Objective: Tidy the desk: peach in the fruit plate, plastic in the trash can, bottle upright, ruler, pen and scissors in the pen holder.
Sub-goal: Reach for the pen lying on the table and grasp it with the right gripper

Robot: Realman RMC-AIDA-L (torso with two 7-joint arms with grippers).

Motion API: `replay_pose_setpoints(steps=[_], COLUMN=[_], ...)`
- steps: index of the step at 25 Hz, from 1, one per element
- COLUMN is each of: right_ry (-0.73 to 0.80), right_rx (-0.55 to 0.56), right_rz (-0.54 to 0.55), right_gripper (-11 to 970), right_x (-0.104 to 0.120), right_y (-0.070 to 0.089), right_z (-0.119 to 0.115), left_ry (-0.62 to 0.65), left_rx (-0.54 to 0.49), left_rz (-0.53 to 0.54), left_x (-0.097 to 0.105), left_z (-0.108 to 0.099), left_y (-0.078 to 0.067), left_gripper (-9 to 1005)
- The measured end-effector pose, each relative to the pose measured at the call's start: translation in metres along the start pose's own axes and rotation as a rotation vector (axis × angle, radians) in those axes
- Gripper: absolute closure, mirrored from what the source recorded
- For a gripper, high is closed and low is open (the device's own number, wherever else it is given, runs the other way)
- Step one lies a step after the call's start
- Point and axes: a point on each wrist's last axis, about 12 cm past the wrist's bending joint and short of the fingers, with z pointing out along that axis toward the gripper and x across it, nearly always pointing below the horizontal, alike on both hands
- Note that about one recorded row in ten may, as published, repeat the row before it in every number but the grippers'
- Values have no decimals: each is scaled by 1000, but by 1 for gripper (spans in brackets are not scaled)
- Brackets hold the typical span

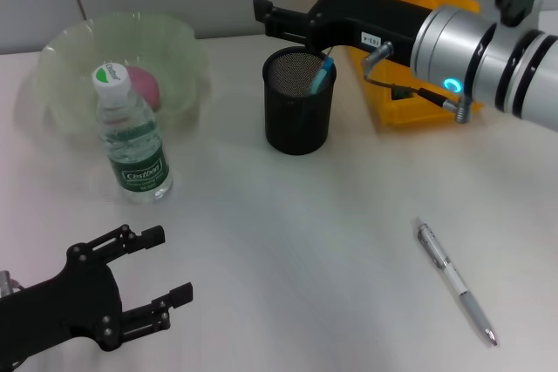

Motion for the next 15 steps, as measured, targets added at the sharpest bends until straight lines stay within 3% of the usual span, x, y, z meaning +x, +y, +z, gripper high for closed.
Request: replay_pose_setpoints(steps=[6,15], right_ry=[97,386], right_rx=[-31,-75], right_rz=[89,194], right_gripper=[130,130], right_x=[-3,-12], right_y=[-5,-3], right_z=[-6,-26], left_ry=[1,-1], left_rx=[-1,-1], left_rz=[1,2], left_x=[0,0], left_z=[0,0], left_y=[0,0], left_gripper=[211,211])
